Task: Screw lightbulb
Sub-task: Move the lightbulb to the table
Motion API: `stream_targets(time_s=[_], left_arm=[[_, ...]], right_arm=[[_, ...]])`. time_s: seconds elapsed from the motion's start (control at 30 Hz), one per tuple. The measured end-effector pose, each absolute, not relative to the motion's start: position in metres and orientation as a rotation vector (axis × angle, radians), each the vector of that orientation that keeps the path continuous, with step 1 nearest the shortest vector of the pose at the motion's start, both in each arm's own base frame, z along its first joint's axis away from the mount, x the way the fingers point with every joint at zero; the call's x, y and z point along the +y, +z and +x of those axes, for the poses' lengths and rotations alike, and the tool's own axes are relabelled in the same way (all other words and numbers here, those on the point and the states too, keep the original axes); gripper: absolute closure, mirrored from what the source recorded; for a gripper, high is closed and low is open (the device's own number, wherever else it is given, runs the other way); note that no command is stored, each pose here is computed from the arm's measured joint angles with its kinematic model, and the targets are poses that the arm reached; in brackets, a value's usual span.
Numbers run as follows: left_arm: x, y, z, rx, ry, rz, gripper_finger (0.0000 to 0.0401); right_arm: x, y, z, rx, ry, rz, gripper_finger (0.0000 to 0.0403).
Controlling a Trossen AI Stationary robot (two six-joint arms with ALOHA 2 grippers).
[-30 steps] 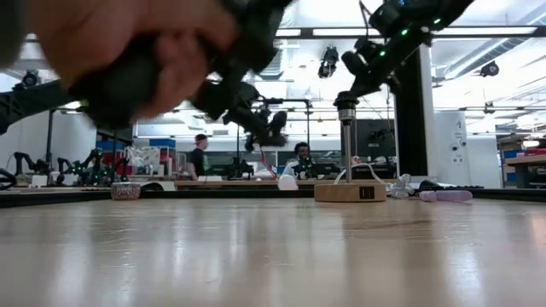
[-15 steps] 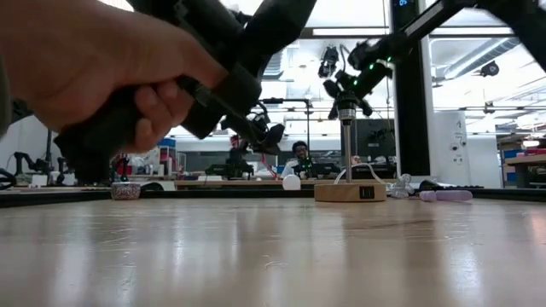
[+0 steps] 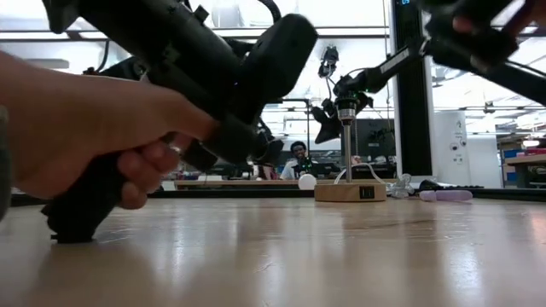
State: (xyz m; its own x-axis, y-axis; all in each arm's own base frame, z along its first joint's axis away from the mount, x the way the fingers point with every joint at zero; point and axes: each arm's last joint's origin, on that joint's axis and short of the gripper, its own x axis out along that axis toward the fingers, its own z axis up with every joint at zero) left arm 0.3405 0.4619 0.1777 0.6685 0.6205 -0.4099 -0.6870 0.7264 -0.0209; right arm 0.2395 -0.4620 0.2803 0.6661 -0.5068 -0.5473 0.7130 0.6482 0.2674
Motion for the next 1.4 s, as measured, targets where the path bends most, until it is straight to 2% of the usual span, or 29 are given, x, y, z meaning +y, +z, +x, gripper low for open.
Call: stream_targets(time_s=[0.17,0.3,0.87,1.23,1.4], left_arm=[[0.454,0.175,0.351,0.384,0.646,-0.140,0.0314],[0.453,0.182,0.355,0.337,0.646,-0.110,0.0314],[0.452,0.181,0.357,0.314,0.649,-0.107,0.0316],[0.468,0.184,0.338,0.268,0.743,-0.124,0.0370],[0.467,0.184,0.338,0.251,0.669,-0.166,0.0398]], right_arm=[[-0.484,0.260,0.239,0.477,-0.713,0.542,0.0390],[-0.496,0.236,0.236,0.457,-0.659,0.618,0.0390],[-0.504,0.191,0.240,0.490,-0.657,0.733,0.0390],[-0.517,0.187,0.249,0.356,-0.661,0.667,0.0390],[-0.514,0.164,0.264,0.333,-0.568,0.756,0.0390]])
